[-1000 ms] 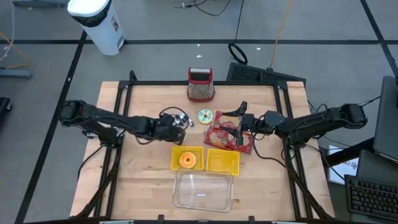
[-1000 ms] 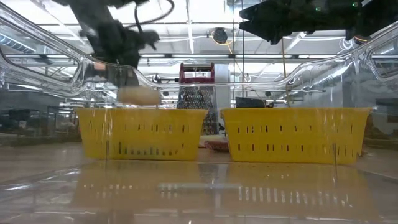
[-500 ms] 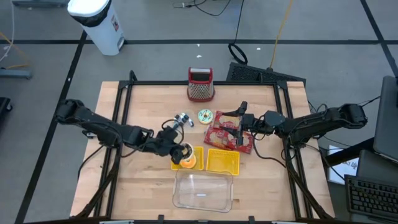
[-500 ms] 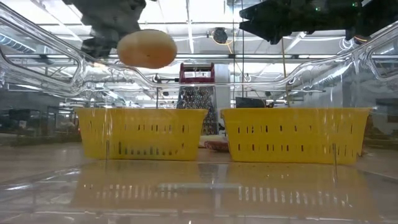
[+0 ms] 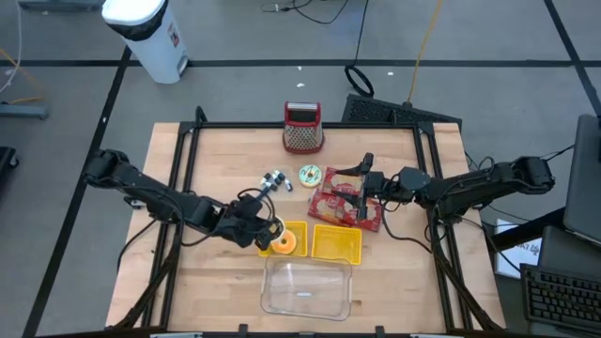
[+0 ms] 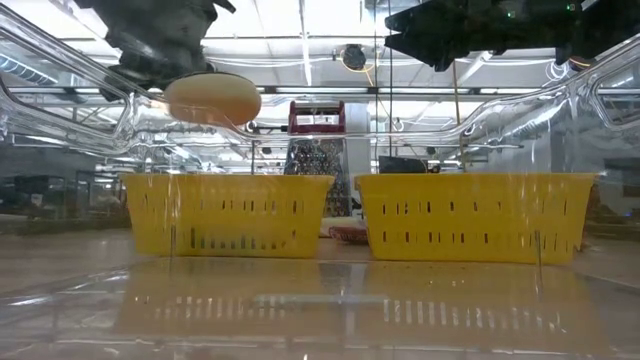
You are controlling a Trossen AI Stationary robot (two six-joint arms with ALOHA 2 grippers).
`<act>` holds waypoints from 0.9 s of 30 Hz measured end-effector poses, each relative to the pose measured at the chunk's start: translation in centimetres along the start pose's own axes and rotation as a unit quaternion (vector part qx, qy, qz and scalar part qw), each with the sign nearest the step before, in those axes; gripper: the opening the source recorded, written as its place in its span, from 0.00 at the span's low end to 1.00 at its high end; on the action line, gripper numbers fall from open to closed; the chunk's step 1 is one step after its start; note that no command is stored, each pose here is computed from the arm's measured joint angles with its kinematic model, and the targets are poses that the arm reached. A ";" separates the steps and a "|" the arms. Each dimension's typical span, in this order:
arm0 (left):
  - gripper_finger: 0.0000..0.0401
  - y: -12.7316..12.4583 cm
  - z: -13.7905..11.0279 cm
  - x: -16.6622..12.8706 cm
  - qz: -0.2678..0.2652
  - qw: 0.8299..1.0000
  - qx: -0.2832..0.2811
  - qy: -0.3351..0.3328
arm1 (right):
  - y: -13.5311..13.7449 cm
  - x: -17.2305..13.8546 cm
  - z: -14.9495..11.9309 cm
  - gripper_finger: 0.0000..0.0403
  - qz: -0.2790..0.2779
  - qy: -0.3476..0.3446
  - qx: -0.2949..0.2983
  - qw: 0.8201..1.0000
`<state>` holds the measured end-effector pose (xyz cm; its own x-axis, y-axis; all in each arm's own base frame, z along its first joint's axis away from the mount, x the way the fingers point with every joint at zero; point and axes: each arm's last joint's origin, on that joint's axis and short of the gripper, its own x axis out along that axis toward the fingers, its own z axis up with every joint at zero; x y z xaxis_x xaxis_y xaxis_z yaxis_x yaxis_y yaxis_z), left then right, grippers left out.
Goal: Pick & Place Food Item
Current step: Put the black donut into the left yellow bin
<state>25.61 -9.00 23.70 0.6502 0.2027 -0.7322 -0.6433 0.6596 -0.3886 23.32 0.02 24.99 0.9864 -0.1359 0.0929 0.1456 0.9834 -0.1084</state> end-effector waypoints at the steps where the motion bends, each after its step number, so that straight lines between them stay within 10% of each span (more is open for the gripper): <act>1: 0.08 0.0 0.0 0.0 0.002 1.000 -0.001 0.001 | 0.0 0.0 0.0 0.63 0.000 0.000 0.000 1.000; 27: 0.02 -0.4 -2.1 3.8 0.047 0.999 0.012 0.011 | 0.0 0.0 0.0 0.63 0.000 0.000 0.001 1.000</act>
<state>27.50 -9.99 19.92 0.5782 0.2497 -0.7768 -0.6918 0.6548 -0.3044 23.32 0.03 25.00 0.9864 -0.1352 0.0932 0.1449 0.9836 -0.1069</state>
